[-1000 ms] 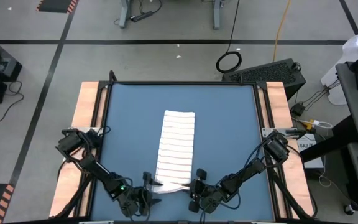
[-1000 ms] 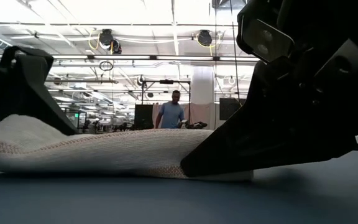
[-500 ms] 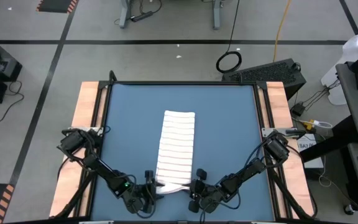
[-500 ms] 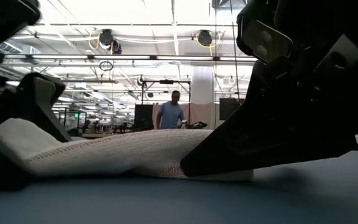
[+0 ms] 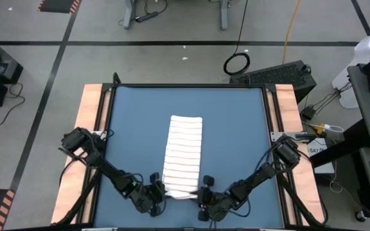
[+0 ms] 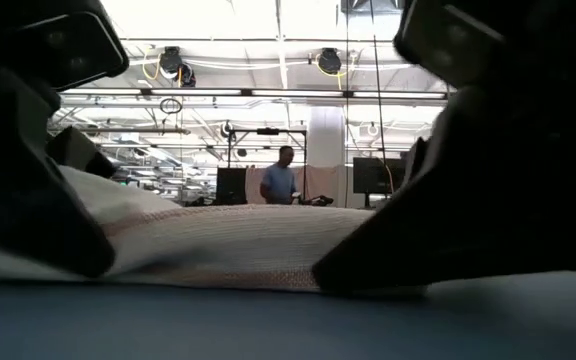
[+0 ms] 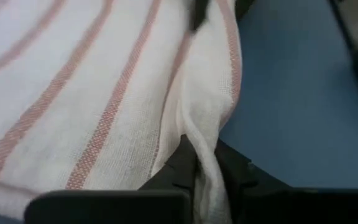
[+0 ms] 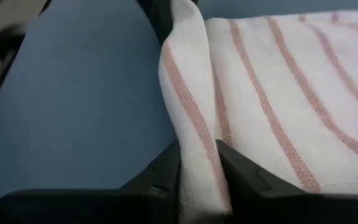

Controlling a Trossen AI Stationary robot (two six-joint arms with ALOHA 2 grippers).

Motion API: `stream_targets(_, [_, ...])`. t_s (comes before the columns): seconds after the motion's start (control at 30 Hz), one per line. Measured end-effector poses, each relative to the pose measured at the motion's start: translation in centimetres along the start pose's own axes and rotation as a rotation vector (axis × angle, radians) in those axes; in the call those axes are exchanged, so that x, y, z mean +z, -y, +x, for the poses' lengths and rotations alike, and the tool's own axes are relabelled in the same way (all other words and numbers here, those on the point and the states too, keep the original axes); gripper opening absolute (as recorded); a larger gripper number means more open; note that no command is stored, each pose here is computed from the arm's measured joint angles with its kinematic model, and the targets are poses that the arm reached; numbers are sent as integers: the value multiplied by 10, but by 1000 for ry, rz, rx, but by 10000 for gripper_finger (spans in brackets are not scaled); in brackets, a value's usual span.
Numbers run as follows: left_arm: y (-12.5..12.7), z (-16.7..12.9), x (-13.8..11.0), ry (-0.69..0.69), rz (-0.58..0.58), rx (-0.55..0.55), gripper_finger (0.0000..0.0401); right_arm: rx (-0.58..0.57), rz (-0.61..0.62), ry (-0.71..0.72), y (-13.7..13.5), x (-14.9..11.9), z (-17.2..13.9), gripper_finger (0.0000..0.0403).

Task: Roll towel
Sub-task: Roll the white towel

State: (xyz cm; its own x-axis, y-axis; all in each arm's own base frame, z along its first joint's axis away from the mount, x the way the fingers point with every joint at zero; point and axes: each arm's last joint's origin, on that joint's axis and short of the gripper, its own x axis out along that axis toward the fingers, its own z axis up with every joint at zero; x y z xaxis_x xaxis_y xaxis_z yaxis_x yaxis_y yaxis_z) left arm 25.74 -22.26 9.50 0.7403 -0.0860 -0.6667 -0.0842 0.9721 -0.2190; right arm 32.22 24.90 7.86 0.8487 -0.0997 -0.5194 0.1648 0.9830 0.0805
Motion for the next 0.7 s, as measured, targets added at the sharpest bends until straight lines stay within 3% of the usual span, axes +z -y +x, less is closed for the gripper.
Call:
stream_targets(0.13, [-1,1,5,-48,-70,-66,29,-45,-139,33,-5,-2,-9,128])
stream_targets(0.3, [-3,3,7,-68,-91,-86,41,-103,-207,115,-19,-7,-25,175])
stream_targets(0.53, [-4,3,7,-74,-107,-89,43,-62,-174,190,-32,-6,-36,185])
stream_targets(0.7, [-3,3,7,-73,-112,-99,44,11,-183,168,-28,0,-24,185])
